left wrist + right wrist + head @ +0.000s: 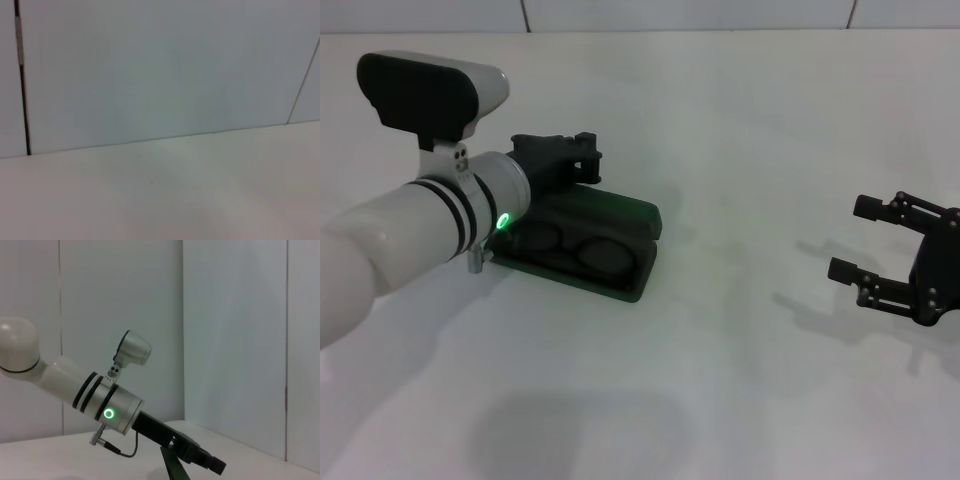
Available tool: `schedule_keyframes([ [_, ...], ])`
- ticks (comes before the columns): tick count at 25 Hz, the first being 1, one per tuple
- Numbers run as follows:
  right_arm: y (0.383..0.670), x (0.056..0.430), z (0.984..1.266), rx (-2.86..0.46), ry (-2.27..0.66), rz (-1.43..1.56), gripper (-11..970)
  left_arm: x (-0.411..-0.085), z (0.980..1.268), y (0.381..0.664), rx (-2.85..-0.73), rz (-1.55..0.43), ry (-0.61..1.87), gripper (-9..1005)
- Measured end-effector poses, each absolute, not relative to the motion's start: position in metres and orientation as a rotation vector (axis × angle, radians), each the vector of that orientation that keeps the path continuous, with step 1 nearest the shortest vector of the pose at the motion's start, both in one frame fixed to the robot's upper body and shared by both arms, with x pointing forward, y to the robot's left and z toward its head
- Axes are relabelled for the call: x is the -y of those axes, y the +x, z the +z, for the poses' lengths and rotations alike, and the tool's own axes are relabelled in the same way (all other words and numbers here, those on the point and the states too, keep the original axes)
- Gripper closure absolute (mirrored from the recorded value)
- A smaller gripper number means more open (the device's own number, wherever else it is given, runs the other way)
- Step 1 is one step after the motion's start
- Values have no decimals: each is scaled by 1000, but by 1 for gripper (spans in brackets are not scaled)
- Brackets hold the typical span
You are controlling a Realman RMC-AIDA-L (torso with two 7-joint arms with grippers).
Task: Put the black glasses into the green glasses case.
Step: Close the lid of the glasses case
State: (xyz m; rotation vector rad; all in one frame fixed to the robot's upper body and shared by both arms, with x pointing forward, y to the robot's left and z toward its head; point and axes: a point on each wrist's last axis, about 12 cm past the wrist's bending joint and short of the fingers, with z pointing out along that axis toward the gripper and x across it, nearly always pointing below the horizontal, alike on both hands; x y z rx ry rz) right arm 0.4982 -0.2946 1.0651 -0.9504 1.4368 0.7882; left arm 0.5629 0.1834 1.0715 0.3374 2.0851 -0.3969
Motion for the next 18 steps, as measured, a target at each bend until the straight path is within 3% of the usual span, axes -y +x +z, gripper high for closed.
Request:
schedule_keyframes([
  [18, 498, 294, 1065, -1438, -949, 790, 207, -193, 1060, 552, -2099, -336, 385, 941],
])
